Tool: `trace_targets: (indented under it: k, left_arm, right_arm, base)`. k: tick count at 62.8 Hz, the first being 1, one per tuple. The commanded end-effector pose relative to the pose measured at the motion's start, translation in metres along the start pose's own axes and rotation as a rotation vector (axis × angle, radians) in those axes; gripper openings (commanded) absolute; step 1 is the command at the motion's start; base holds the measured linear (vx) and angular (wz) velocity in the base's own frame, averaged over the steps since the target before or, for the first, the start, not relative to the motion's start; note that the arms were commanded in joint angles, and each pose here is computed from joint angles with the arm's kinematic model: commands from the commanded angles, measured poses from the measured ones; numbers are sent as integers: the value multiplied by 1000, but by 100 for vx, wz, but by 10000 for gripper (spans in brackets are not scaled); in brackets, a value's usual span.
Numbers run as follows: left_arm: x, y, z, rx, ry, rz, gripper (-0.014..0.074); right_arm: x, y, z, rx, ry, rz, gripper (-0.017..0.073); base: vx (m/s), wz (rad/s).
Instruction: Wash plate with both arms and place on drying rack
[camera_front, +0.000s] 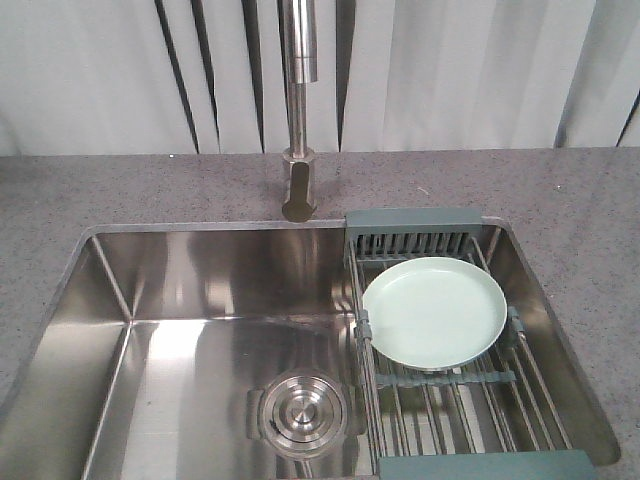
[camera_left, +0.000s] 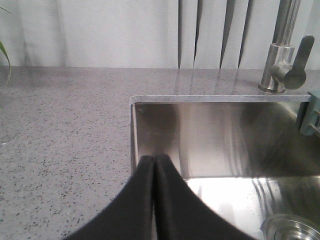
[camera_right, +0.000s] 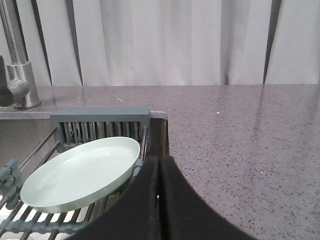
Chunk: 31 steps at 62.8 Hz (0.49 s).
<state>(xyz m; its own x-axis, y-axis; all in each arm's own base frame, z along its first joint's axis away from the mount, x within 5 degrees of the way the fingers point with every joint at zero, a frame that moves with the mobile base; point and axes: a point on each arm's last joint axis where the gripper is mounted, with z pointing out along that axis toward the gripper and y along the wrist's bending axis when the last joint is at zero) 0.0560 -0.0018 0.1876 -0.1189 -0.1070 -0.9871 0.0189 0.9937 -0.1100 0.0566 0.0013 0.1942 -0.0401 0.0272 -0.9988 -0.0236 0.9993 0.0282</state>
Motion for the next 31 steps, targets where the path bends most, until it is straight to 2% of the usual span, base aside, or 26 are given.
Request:
trace_targets:
  k: [1, 31]
  left_arm:
    - [-3, 0, 0, 6, -79, -4, -5]
    - [-3, 0, 0, 6, -79, -4, -5]
  right_arm:
    - [-2, 0, 0, -1, -75, -6, -9]
    - [-2, 0, 0, -1, -75, -3, -9]
  base:
    - [0, 0]
    - [0, 0]
